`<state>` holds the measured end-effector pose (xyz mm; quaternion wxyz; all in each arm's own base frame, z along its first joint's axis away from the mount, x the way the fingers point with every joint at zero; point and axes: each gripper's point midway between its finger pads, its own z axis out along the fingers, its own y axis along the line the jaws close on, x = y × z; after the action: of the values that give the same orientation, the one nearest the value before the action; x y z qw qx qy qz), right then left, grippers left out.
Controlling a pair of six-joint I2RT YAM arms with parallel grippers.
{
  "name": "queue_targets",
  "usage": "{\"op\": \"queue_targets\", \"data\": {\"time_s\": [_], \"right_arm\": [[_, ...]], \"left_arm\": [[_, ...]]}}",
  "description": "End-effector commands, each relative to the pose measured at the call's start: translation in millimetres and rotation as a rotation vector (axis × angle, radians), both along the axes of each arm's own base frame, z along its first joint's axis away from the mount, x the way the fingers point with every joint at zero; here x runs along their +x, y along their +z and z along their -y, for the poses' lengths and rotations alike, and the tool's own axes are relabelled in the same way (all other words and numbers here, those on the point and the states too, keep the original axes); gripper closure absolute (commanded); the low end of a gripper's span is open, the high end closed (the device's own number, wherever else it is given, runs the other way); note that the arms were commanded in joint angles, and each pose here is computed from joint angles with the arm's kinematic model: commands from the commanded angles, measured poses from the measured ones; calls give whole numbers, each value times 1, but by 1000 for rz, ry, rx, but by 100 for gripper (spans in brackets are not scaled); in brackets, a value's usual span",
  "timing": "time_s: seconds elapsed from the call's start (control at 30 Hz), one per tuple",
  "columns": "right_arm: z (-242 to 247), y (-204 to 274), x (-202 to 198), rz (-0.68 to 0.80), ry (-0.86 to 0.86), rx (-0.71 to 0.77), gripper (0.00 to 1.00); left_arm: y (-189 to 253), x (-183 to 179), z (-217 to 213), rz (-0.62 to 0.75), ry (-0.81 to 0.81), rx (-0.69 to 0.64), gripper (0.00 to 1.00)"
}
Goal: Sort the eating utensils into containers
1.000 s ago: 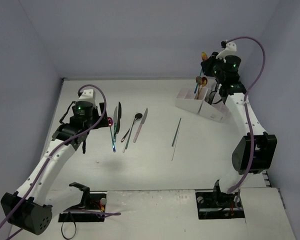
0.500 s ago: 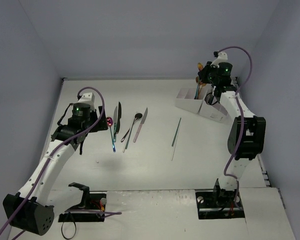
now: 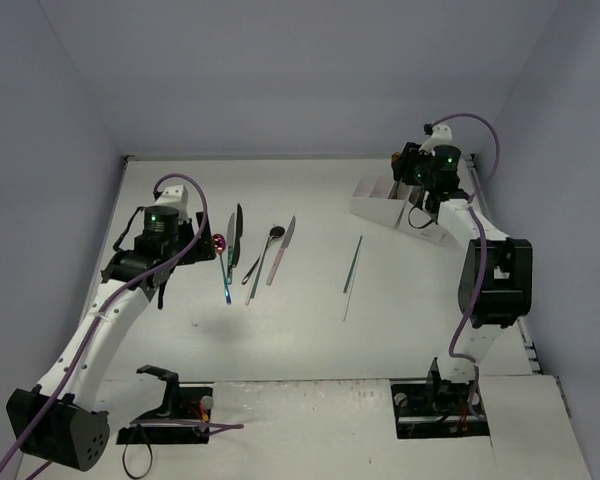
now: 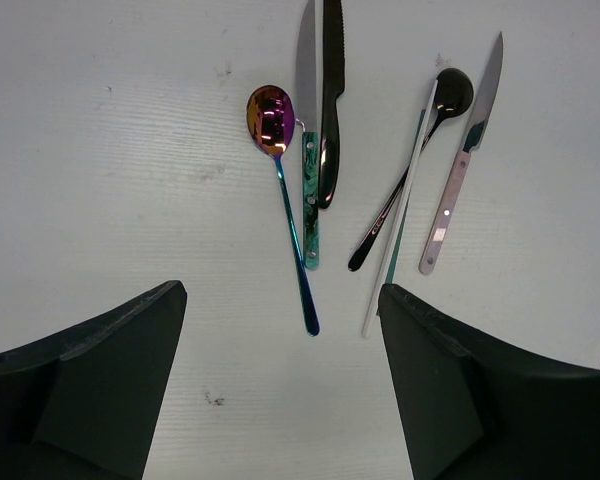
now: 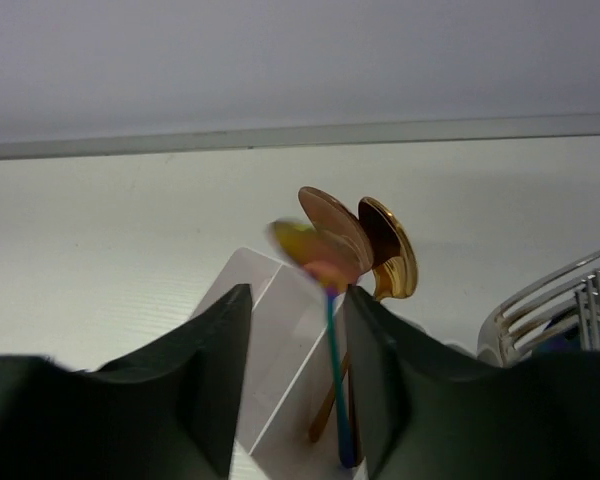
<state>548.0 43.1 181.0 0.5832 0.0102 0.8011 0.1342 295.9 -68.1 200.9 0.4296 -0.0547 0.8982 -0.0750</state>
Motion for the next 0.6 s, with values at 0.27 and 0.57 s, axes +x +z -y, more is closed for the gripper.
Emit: {"op": "queue_targets", "data": {"time_s": [0.27, 0.57], "right_arm": [[6, 146, -65, 244, -80, 32, 45], [-40, 119, -132, 160, -35, 119, 44]], "left_arm": [[-15, 14, 24, -67, -5, -122, 25], [-53, 36, 20, -187, 141, -114, 42]]}}
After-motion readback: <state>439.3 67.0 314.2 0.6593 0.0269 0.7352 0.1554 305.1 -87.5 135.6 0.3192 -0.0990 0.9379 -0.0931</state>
